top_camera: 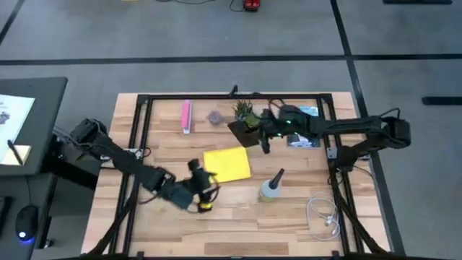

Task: Apply microfiber cloth
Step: Spray the back of the cellphone with the spray bottle

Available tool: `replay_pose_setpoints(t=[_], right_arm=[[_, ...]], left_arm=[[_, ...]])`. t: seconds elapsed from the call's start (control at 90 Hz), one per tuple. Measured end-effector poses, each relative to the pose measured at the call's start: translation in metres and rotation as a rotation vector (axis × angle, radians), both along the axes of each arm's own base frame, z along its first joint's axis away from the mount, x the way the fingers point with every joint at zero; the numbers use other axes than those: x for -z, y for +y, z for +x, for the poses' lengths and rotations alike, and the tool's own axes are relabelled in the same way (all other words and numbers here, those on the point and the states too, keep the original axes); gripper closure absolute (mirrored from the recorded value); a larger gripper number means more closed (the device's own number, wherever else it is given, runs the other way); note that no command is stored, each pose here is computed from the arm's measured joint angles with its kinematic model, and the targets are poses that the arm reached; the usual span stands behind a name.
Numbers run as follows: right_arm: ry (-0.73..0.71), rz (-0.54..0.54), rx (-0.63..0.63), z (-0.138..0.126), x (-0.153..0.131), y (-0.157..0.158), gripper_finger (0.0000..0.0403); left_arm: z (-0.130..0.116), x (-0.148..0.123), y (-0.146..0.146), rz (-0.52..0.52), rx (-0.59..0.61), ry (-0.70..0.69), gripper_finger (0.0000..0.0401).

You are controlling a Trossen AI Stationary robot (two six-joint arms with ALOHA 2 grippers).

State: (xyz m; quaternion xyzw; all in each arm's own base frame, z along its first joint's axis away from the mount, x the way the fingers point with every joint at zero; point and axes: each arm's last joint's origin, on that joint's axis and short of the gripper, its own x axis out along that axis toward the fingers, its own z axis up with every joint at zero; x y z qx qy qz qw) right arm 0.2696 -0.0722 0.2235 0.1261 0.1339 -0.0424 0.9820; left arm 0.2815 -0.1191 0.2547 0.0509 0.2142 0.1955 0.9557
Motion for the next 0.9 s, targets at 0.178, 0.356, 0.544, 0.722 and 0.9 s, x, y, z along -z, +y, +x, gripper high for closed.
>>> replay_pose_setpoints(t=[0.178,0.356,0.544,0.722,0.9], right_arm=[[-0.171,0.002,-0.032,-0.007,0.022,0.004,0.0389],[-0.259,0.026,-0.108,0.007,0.056,0.017,0.0389],[-0.326,0.058,-0.119,0.025,0.08,0.015,0.0389],[-0.435,0.091,-0.09,0.027,0.084,0.004,0.0389],[-0.431,0.135,-0.072,0.032,0.093,0.0,0.0389]], left_arm=[[0.011,0.001,0.04,0.045,-0.024,0.041,0.02],[-0.001,0.01,0.072,0.059,-0.003,-0.069,0.0216],[-0.039,0.042,0.11,-0.122,0.043,-0.312,0.0229],[-0.065,0.07,0.121,-0.152,0.033,-0.475,0.023],[-0.062,0.09,0.123,-0.091,0.034,-0.367,0.023]])
